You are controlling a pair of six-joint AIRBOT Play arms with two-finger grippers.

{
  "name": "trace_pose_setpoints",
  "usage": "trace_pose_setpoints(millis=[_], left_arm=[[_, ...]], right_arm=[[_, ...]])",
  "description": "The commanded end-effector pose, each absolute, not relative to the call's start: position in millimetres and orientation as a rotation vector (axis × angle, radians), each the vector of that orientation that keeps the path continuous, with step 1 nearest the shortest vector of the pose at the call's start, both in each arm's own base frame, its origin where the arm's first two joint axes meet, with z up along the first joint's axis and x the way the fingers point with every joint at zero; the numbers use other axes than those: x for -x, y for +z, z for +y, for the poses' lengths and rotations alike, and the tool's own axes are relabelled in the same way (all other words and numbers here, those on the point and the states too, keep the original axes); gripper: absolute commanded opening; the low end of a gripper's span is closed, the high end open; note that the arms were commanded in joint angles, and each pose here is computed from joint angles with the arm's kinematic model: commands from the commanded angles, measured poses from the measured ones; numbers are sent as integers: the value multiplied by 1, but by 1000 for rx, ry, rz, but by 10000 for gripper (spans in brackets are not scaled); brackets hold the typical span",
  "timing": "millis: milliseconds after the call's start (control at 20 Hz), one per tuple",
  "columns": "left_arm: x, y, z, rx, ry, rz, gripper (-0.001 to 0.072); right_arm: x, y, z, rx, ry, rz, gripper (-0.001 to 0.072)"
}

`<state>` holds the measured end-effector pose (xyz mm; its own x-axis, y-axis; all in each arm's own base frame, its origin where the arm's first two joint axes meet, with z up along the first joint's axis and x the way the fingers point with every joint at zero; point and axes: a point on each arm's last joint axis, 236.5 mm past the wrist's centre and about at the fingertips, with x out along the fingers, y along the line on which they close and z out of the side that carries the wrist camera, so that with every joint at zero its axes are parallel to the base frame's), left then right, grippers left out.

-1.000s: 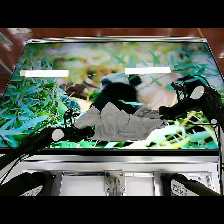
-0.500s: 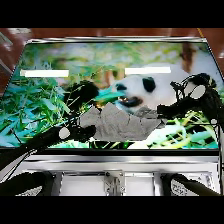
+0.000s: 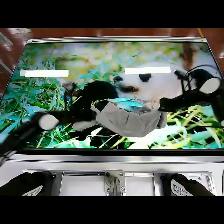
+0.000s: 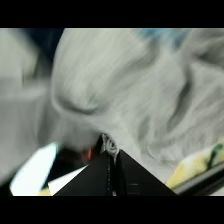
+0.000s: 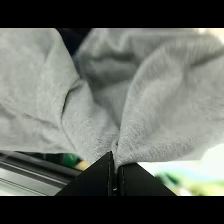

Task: Fold the shirts.

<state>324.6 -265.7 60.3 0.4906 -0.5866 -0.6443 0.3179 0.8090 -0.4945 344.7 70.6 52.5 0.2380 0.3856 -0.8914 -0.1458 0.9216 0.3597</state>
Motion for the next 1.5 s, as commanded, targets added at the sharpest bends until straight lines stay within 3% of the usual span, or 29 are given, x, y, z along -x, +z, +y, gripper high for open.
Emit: trace_pose_setpoints(millis=[0,100,200,350,450,550,750,1100,1250,1450], left_arm=[[-342,265,-209,194,-564,442,32],[-313,410,-154,241,-506,103,32],[-261,504,-114,278,-463,-130,32],[-212,544,-98,275,-465,-233,32],[-209,526,-98,244,-457,-157,33],[-221,492,-94,182,-409,-28,33],[-251,434,-74,133,-281,140,33],[-325,354,-62,94,-138,333,34],[-373,304,-75,70,-132,448,34],[-448,223,-98,58,-137,580,35]], right_arm=[[-359,174,71,-35,430,934,54],[-344,274,72,49,417,667,55],[-313,367,73,94,379,390,54],[-258,458,72,72,326,83,54],[-231,469,75,65,324,40,55],[-221,452,79,66,344,116,54],[-223,370,77,61,373,477,55],[-264,213,70,-171,334,1129,55],[-316,133,66,-270,274,1184,55],[-424,78,60,-429,183,1011,55]])
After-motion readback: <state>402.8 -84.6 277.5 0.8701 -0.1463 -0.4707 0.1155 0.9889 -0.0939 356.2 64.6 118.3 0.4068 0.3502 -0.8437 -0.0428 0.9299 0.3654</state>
